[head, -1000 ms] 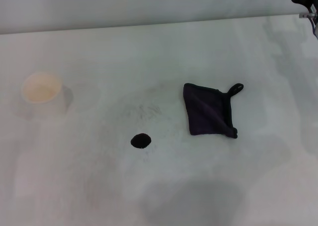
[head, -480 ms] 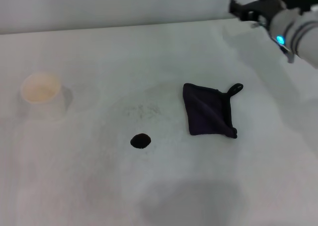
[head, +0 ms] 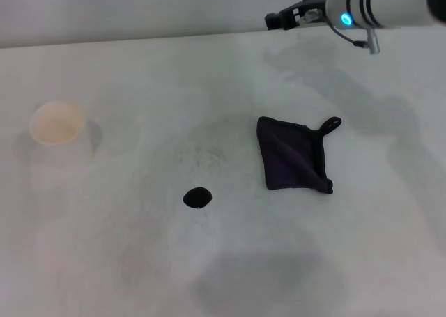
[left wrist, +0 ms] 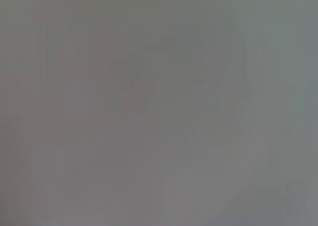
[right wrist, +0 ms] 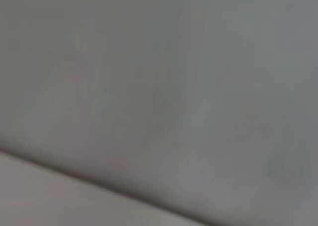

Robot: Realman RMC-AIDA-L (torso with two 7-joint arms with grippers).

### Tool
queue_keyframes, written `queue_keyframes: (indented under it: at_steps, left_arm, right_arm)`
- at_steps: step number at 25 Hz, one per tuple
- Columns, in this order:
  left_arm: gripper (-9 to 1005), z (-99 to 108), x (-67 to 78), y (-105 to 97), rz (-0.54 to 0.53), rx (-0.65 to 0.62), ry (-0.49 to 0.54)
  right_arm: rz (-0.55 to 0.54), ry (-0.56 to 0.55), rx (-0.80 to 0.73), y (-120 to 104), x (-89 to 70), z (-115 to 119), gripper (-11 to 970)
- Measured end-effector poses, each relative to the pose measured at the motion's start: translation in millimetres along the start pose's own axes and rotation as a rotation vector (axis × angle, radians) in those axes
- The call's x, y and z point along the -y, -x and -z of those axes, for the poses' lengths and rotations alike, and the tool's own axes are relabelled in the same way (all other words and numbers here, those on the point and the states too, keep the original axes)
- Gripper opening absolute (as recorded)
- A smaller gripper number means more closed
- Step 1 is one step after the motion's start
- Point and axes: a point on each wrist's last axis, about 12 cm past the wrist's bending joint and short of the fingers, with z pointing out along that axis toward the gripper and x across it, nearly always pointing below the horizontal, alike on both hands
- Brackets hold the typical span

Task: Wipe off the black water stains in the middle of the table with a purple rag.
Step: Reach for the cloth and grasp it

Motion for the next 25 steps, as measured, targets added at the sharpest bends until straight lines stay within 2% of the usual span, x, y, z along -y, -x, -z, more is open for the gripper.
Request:
queue_keyframes:
  at_steps: [4,8,12,17,25]
  left_arm:
    - [883,-12.3,-1.2,7.7,-0.029,0.014,0.029]
    - [883,-25.1,1.2,15.6,-0.076,0.02,0.025]
    - [883,-33.4,4.6,18.3,-0.109,0.009,0.025]
    - [883,-39.3,9.0,16.9,-0.117,-0.013,0.026]
    - [883,-41.6,16.4,12.8,-0.115,-0.028,0.008]
  right_arm:
    - [0.017,0.107,-0.085,21.5,-6.8,24.0,840]
    - [0.017,0.153,-0.121,29.2,-10.9,37.3,840]
    - [0.069,0.195,-0.203,31.5,-24.5,50.5,840]
    - [0.148,0.177,-0.353,18.5,-45.0,58.1,840]
    - [0.129,0.223,-0.477,-9.5,-54.6,71.3,839]
